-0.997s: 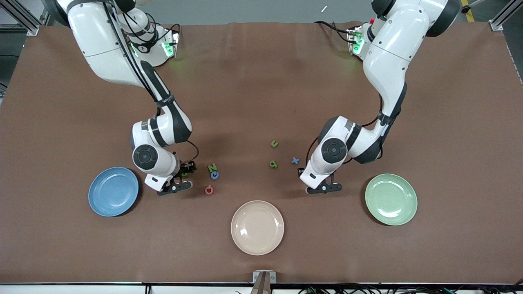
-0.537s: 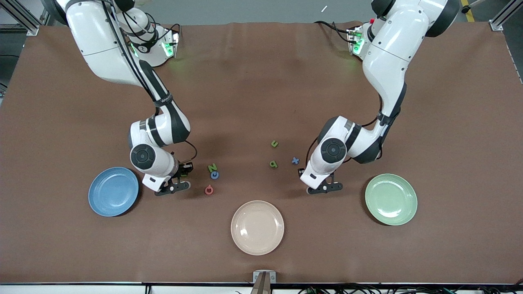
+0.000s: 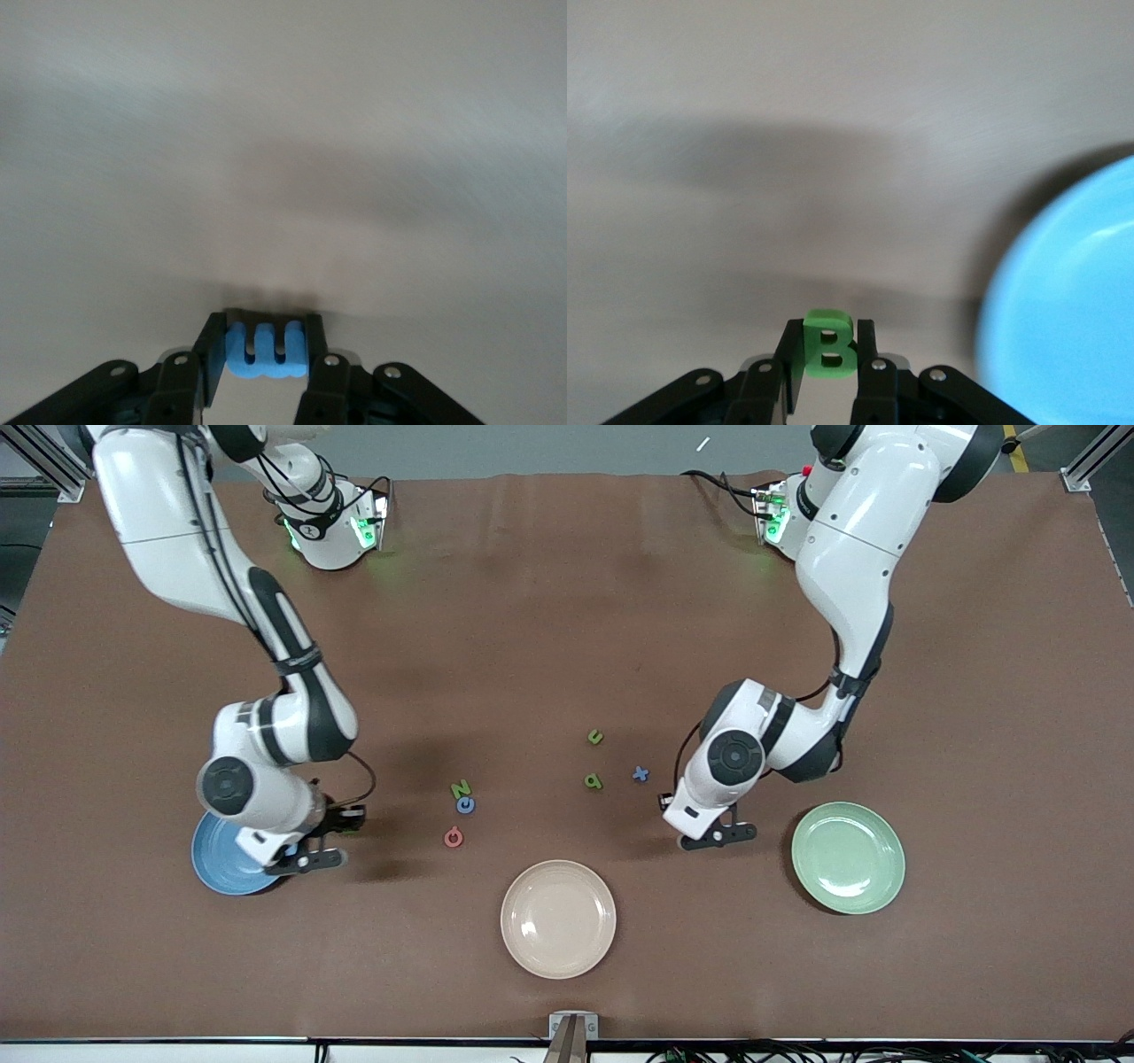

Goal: Sort uppercase to blue plate, lowercase to green plate
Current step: 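Place the B on the blue plate while the left gripper places m on green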

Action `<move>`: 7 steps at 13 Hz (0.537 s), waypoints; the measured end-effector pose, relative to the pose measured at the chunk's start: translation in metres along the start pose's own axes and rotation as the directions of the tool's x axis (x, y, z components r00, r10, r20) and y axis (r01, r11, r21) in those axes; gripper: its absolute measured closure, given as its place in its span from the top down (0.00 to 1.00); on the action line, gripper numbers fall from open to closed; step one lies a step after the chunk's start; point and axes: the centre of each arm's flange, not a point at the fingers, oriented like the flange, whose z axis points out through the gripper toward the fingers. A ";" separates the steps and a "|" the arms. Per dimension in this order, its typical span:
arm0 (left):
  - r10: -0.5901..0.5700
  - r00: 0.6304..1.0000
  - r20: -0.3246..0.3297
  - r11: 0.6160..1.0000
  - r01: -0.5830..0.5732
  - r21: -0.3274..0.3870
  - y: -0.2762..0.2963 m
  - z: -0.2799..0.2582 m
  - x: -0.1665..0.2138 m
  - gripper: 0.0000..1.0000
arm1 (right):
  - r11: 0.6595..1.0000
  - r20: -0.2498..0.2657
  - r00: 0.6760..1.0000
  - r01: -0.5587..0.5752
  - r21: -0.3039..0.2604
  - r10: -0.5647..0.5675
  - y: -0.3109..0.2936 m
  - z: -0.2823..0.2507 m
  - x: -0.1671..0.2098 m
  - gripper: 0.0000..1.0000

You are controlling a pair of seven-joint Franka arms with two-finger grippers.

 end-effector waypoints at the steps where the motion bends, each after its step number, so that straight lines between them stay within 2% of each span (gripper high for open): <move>1: -0.003 0.999 -0.033 1.000 0.004 0.016 -0.024 -0.014 0.019 0.40 | 1.000 -0.016 1.000 0.010 0.000 -0.010 0.026 -0.014 0.006 0.28; 4: -0.006 0.995 -0.099 0.999 0.010 0.042 -0.107 -0.053 0.071 0.40 | 0.997 -0.031 0.996 0.082 -0.008 -0.082 0.100 -0.026 0.003 0.28; 7: 0.057 0.993 -0.099 0.997 -0.052 0.050 -0.165 -0.059 0.097 0.40 | 0.996 -0.016 0.996 0.091 -0.015 -0.091 0.158 -0.021 -0.010 0.28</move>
